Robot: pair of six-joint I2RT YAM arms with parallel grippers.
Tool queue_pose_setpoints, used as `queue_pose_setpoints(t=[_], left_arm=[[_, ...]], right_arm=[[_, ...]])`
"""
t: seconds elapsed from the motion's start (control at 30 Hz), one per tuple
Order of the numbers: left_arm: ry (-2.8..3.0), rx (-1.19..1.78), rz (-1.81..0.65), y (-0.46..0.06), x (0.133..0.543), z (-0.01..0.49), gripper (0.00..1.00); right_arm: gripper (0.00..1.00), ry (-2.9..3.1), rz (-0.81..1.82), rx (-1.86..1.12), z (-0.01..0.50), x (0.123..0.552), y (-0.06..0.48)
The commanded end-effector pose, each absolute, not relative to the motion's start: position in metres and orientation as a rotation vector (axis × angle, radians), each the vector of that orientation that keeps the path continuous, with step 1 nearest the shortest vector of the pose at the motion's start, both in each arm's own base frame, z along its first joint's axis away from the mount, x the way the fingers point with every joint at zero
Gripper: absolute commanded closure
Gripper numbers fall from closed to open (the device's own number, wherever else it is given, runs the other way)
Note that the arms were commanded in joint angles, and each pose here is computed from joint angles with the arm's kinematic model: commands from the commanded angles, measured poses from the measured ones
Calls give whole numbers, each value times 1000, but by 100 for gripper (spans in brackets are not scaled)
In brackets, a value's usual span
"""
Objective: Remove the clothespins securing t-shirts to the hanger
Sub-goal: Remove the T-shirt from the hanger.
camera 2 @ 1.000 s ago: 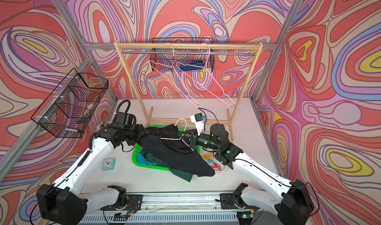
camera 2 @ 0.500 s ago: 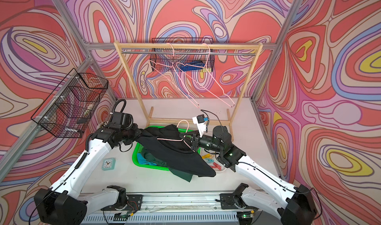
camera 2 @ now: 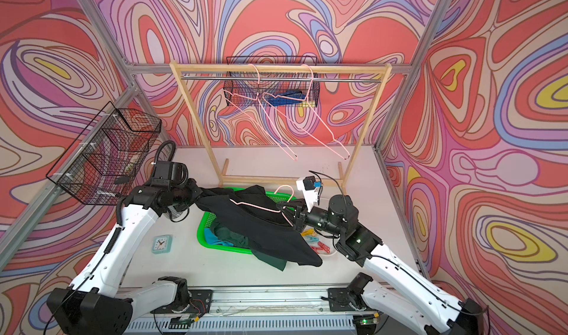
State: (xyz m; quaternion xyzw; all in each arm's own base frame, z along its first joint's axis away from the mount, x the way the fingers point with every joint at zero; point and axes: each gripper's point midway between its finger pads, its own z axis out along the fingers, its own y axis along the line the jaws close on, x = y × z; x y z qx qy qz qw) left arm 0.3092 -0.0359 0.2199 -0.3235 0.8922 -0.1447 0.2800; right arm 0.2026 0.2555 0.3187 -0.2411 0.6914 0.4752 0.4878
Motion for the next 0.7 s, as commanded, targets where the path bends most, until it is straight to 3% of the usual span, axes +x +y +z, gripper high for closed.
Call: queue_pose_setpoints(t=[0.0, 0.23, 0.67], left_arm=[[2314, -902, -238, -3, 305, 235, 100], [2281, -908, -217, 7, 300, 244, 100], [2273, -724, -530, -36, 296, 259, 100]], right_arm=[[100, 1696, 1082, -574, 314, 198, 241], [100, 1679, 1018, -540, 321, 192, 224], [100, 1575, 1073, -581, 357, 206, 246]])
